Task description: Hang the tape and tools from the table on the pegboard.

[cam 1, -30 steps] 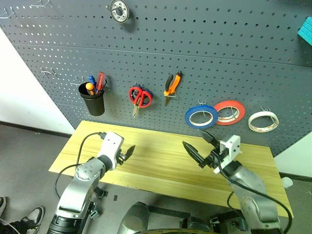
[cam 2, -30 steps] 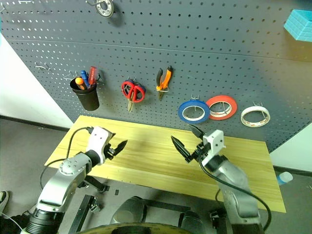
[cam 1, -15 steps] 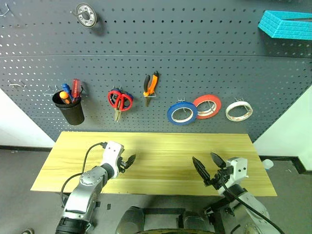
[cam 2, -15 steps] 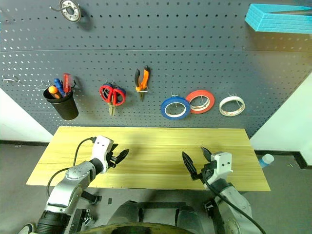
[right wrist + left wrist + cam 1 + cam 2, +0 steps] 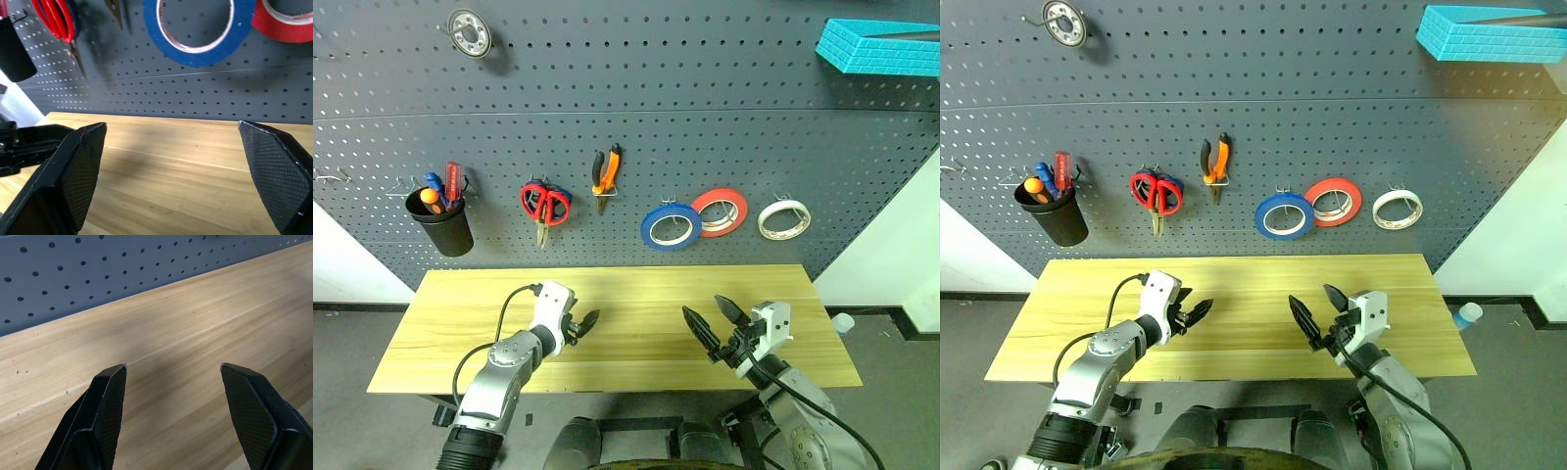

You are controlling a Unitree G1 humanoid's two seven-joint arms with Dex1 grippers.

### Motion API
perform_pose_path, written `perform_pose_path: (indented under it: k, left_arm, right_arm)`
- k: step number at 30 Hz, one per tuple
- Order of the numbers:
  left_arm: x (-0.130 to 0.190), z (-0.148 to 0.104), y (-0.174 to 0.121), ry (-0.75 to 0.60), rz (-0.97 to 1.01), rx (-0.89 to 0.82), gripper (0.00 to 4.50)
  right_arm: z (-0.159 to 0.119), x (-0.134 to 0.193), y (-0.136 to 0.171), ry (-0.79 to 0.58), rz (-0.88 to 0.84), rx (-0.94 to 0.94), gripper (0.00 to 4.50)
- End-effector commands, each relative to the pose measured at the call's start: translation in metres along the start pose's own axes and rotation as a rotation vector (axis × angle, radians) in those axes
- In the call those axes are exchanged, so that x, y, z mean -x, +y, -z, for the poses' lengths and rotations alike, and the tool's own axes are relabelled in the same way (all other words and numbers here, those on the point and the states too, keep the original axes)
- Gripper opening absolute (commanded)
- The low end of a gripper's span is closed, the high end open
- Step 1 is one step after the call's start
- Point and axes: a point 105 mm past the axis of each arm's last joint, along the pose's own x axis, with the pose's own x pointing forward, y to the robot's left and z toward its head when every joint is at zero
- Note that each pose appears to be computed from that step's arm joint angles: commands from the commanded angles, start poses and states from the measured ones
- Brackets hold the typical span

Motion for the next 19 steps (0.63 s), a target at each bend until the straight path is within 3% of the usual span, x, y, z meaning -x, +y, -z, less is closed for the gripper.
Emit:
perform_pose_path:
  k: [1,19]
  left_arm:
    - [-0.004,-0.013,-0.003,-0.05,0.011,-0.029,3.2]
    - [-0.012,-0.019,-0.016,-0.058,0.055,-0.037,3.2]
  right_arm:
    - [-0.009,-0.006,0.006,-0.03,-0.034,0.002,4.5]
    - [0.003,-0.015,0.014,-0.001,-0.095,-0.035,4.5]
